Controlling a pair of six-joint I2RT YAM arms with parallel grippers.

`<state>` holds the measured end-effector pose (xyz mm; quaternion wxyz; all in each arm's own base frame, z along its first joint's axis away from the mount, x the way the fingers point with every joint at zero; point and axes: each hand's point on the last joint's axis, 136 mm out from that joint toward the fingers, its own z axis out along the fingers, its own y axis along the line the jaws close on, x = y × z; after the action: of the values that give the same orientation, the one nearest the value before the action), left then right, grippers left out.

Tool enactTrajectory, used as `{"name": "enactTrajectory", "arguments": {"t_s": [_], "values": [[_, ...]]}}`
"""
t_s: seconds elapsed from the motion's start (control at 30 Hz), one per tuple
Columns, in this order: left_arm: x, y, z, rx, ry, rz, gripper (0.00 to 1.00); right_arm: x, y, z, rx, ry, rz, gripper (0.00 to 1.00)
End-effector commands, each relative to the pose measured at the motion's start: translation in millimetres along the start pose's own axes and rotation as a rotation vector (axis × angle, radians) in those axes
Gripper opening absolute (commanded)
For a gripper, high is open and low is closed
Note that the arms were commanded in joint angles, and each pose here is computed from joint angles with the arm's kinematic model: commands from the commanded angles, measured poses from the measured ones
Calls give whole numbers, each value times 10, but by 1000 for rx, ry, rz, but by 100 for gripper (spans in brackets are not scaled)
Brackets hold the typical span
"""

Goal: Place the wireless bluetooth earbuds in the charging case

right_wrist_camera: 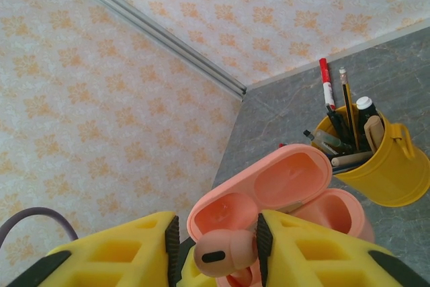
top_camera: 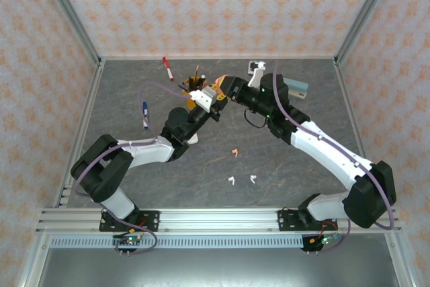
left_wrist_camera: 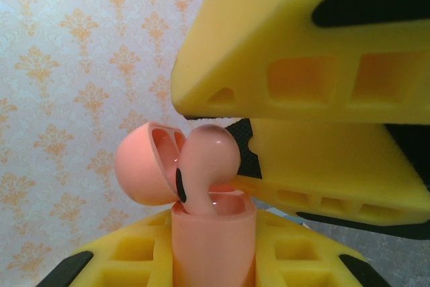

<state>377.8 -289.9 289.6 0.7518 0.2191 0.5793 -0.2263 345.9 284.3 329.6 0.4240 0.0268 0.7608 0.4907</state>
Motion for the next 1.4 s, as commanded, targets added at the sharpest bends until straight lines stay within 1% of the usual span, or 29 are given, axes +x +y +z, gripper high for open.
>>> {"name": "enactTrajectory", "arguments": {"t_s": [0.0,0.1,0.23,0.4,0.53,0.6,0.7,0.73,0.83,0.97,1.07,1.17,1.37], "values": [[-530,-11,42,2,-172,-10,0,261,-253,64,92,85,13,38],[-525,-7,38,0,-171,-10,0,252,-265,50,102,82,9,41],[-515,-6,23,-1,-168,-11,0,200,-256,-21,120,61,-5,53],[-500,-6,5,-1,-164,-13,0,142,-211,-101,127,46,-21,61],[-494,-2,-17,-2,-161,-15,0,92,-160,-183,131,33,-33,66],[-488,4,-47,-6,-158,-12,0,62,-117,-266,134,27,-42,67],[-486,16,-122,-13,-153,-2,0,42,-115,-432,171,28,-59,67],[-471,24,-159,-17,-147,3,0,21,-98,-544,184,20,-65,67],[-439,53,-288,-27,-131,26,0,115,-270,-740,277,45,-60,67],[-444,116,-480,-37,-114,39,0,379,-702,-893,446,114,-32,67],[-453,148,-619,-43,-107,42,0,651,-1089,-930,590,205,-18,68],[-470,156,-743,-44,-102,43,0,950,-1471,-908,723,323,-21,68],[-549,205,-938,-59,-104,53,0,1396,-1933,-796,876,522,-111,67]]}}
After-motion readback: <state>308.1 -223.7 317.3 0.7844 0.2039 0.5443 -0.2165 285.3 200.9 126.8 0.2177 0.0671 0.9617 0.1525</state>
